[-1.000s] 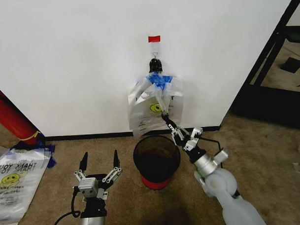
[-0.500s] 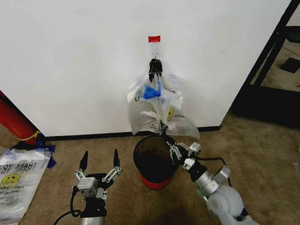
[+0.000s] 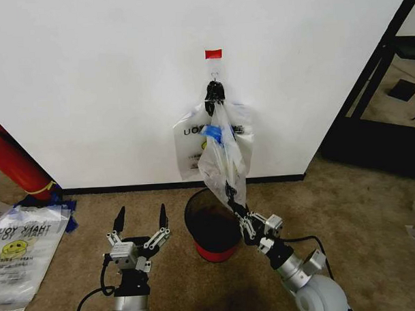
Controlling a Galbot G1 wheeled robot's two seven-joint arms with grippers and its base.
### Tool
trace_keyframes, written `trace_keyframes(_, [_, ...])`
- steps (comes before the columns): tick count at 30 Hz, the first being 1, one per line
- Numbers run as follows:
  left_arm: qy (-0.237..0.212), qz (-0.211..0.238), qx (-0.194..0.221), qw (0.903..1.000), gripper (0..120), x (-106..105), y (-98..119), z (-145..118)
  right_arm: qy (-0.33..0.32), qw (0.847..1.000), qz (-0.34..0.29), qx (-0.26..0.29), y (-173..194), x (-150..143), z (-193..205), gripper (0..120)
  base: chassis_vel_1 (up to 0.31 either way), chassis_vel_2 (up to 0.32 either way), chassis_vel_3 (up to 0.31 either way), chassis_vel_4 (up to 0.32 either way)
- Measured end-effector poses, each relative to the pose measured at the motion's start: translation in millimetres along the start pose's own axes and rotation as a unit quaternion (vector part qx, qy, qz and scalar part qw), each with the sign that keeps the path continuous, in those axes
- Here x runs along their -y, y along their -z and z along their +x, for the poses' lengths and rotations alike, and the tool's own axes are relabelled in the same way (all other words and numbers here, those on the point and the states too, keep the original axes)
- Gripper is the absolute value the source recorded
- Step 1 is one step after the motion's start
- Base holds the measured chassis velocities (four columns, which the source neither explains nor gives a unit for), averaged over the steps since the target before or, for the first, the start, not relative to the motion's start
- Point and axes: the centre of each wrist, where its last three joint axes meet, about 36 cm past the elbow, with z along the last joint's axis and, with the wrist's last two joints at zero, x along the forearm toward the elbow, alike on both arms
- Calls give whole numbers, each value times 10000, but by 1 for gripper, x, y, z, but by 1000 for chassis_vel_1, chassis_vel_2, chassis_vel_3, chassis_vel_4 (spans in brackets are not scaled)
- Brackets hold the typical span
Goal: Pick up the garbage bag from the wall and place it over the trash bin.
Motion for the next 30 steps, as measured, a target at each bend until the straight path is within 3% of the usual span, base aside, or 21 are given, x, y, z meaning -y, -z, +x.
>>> trace_keyframes(30, [-39,39,-12,10000,100,3,-3,-3,119,9988,473,-42,-37,-44,61,0,0,0,0,0])
